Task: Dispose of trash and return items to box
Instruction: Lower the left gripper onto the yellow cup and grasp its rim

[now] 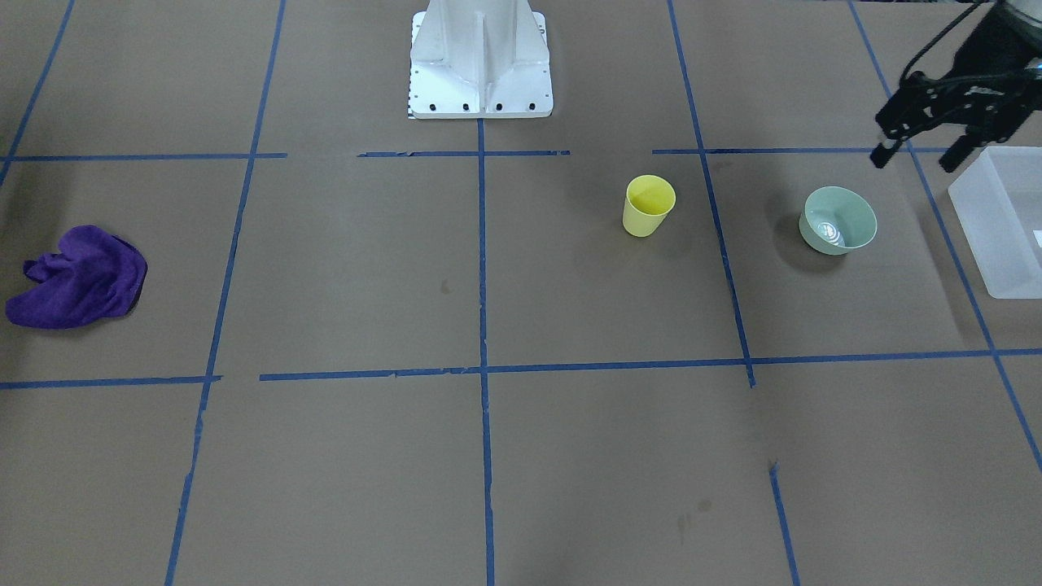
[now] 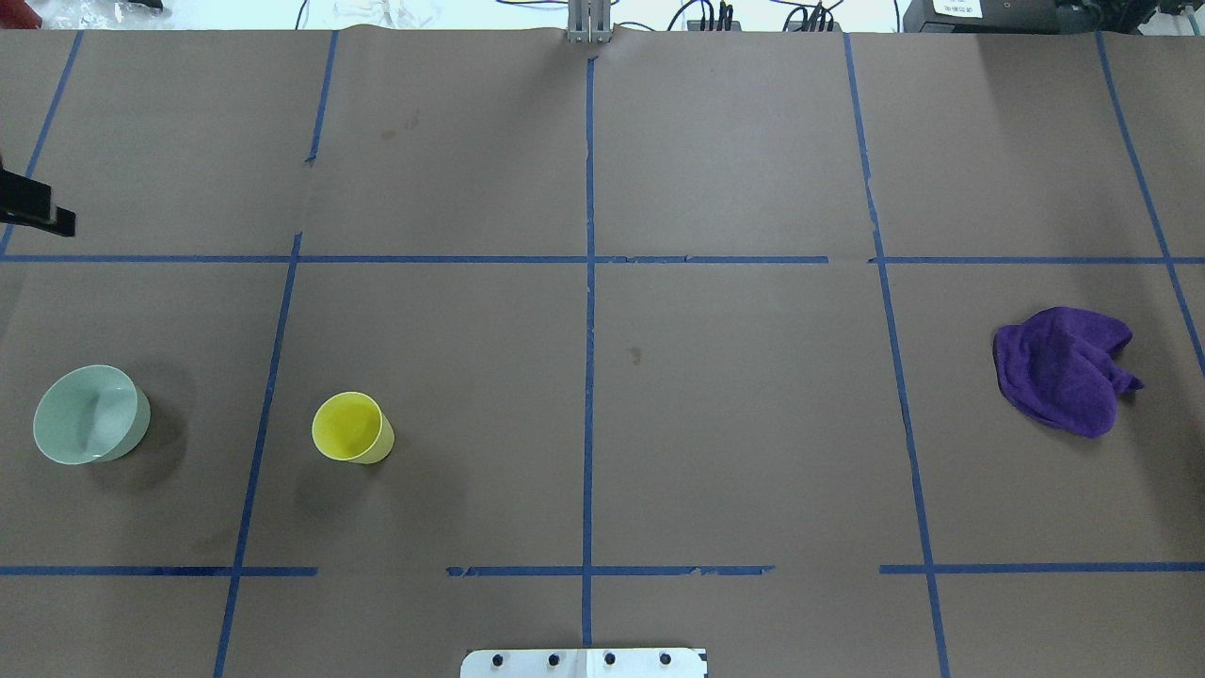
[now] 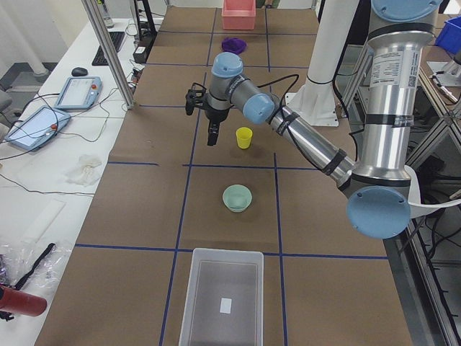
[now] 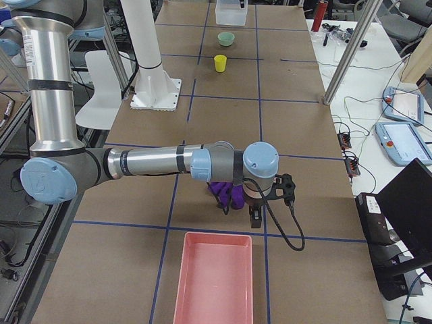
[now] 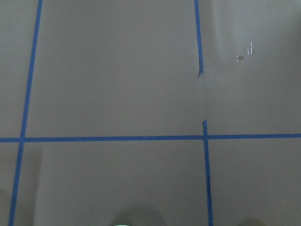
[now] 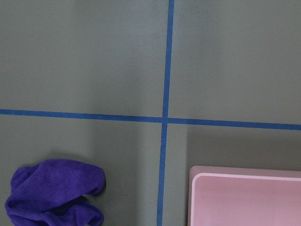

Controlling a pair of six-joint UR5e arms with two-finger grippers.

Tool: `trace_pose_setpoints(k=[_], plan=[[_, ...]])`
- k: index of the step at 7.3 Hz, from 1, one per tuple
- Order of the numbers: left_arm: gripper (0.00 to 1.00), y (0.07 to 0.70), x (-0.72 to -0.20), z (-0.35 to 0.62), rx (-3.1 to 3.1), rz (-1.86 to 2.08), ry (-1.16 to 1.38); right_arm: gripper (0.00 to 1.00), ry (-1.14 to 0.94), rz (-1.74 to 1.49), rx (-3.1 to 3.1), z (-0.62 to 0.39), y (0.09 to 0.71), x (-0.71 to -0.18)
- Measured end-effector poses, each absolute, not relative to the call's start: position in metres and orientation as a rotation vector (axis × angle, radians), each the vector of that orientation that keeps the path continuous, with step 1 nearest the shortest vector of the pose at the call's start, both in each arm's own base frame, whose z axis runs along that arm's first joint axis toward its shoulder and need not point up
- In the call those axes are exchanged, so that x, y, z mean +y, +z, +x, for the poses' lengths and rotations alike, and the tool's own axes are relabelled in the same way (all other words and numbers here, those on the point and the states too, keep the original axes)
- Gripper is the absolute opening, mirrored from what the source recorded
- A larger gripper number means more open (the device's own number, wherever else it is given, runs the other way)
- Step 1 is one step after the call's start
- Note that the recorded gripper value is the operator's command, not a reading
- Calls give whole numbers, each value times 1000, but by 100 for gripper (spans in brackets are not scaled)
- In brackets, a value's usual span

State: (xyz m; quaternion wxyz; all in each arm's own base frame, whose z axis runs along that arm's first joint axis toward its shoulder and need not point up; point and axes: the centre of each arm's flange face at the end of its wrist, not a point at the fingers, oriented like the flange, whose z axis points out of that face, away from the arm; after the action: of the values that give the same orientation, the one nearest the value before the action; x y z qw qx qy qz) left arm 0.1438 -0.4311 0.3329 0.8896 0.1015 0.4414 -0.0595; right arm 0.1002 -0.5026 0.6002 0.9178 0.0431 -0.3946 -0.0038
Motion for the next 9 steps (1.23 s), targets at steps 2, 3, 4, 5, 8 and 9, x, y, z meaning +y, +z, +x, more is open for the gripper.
trace_pose_setpoints(k=[2,3,4,5,8,9], plan=[[100,321,-390,238,927,160,-150,100,-6,86,-814,100,601,-504],[100,319,-369,275,924,134,-155,100,-6,86,-815,100,601,-505],[100,317,-355,304,922,116,-151,100,-6,86,-816,100,601,-505],[100,316,-352,329,918,107,-145,100,-6,86,-815,100,601,-505],[100,324,-362,372,890,92,-141,100,-7,88,-816,100,599,-505],[100,327,-363,375,883,90,-139,100,-7,88,-817,100,599,-504]])
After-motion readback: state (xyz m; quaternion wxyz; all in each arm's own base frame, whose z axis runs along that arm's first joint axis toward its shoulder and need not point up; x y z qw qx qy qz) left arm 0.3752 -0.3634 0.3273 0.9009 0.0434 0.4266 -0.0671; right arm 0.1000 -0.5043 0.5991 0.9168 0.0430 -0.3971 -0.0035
